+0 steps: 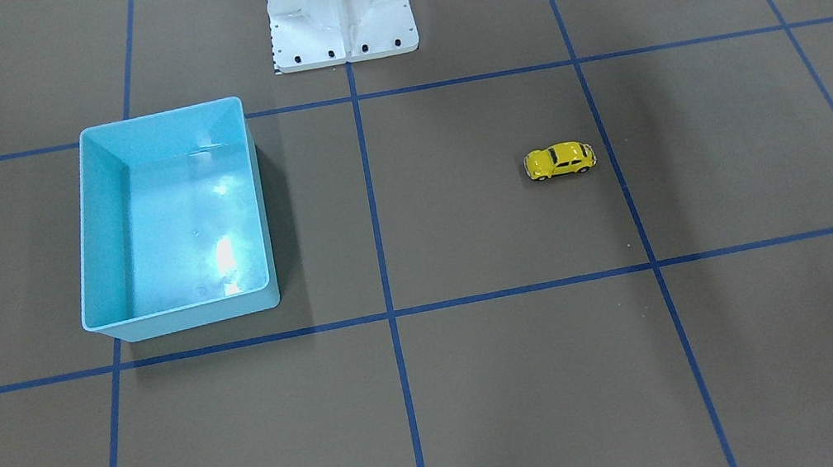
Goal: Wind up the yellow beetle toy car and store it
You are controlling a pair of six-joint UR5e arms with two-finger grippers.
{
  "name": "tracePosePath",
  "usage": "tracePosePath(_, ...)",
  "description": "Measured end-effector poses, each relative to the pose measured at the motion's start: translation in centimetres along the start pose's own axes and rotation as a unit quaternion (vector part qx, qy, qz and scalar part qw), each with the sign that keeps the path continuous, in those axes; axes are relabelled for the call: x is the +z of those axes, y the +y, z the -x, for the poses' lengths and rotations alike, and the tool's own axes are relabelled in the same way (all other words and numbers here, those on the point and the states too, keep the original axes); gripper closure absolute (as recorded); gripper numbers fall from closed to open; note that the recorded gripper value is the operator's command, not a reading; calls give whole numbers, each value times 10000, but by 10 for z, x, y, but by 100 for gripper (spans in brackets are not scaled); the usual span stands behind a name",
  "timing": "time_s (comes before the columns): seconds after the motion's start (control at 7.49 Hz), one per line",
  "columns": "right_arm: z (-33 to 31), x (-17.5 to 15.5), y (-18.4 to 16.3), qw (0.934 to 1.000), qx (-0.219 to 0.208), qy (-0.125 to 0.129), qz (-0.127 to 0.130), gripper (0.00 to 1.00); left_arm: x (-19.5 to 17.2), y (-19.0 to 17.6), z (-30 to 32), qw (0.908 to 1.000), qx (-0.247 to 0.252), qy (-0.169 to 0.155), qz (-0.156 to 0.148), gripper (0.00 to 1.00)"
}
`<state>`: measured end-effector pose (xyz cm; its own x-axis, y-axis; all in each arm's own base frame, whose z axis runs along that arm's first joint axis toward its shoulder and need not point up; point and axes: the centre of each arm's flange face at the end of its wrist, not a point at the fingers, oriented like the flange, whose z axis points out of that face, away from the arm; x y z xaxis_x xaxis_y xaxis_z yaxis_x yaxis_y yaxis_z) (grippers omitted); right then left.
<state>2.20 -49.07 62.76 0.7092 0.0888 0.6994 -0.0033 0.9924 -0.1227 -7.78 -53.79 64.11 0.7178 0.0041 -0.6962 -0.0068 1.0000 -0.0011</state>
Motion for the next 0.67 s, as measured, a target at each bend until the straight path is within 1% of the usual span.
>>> tracePosePath(0.67,1,0,-2,10000,-14,-11,-7,0,2,1,2,10000,-32,1,24,0)
